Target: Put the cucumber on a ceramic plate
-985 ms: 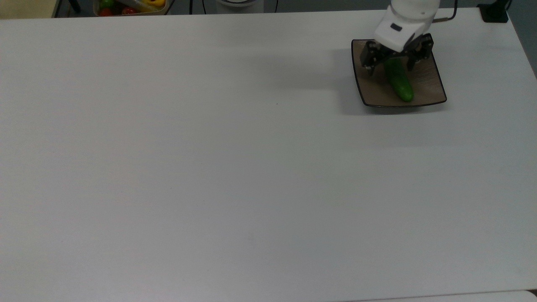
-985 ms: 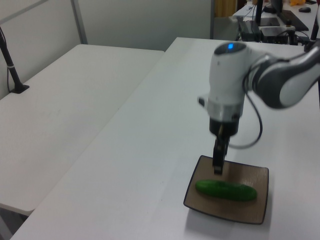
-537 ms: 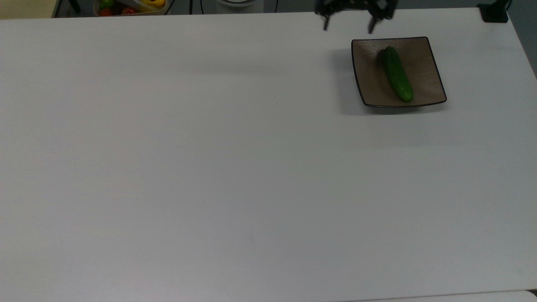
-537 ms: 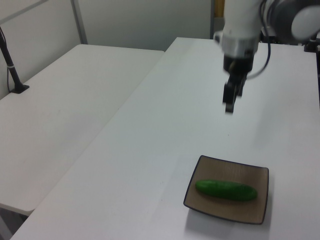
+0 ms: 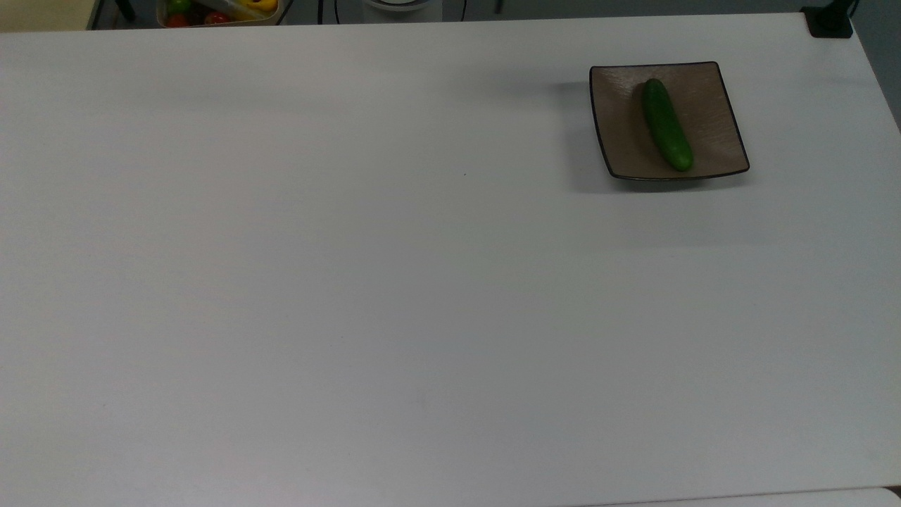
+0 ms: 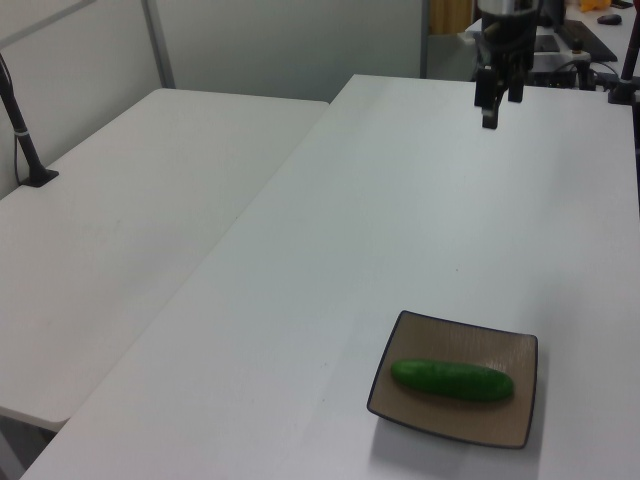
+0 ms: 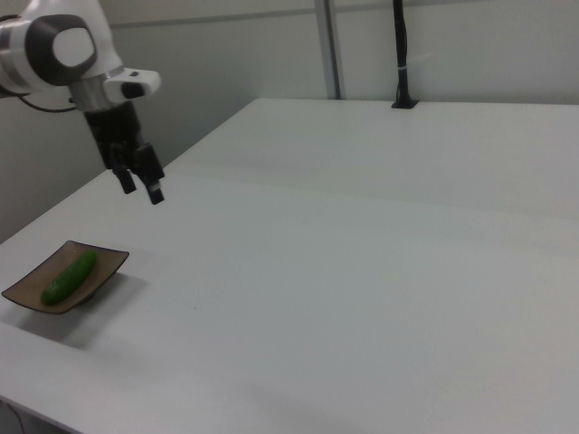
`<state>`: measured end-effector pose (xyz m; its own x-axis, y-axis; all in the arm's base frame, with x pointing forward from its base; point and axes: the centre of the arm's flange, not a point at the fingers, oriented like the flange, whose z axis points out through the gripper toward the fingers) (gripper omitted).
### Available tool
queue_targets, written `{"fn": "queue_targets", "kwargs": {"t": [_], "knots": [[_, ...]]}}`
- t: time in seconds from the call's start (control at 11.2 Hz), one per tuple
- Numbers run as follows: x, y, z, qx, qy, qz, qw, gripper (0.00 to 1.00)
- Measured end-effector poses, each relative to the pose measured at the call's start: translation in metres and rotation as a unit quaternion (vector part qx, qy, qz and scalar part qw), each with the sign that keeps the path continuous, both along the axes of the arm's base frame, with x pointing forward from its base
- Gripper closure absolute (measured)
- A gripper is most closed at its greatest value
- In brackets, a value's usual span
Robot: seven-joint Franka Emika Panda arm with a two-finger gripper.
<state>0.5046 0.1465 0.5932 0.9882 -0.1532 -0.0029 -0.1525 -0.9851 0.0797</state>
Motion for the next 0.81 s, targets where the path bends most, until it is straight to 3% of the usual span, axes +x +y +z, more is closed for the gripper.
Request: {"fn": "queue_targets", "kwargs": {"t": [0.36, 0.63, 0.81], "knots": [[0.021, -0.070, -0.004, 0.009, 0.004, 0.071, 0.9974, 0.00], [0.042, -0.095, -0.005, 0.024, -0.037, 0.139, 0.9893, 0.00], [0.050, -0.106, -0.012, 0.032, -0.042, 0.156, 0.9863, 0.00]]}}
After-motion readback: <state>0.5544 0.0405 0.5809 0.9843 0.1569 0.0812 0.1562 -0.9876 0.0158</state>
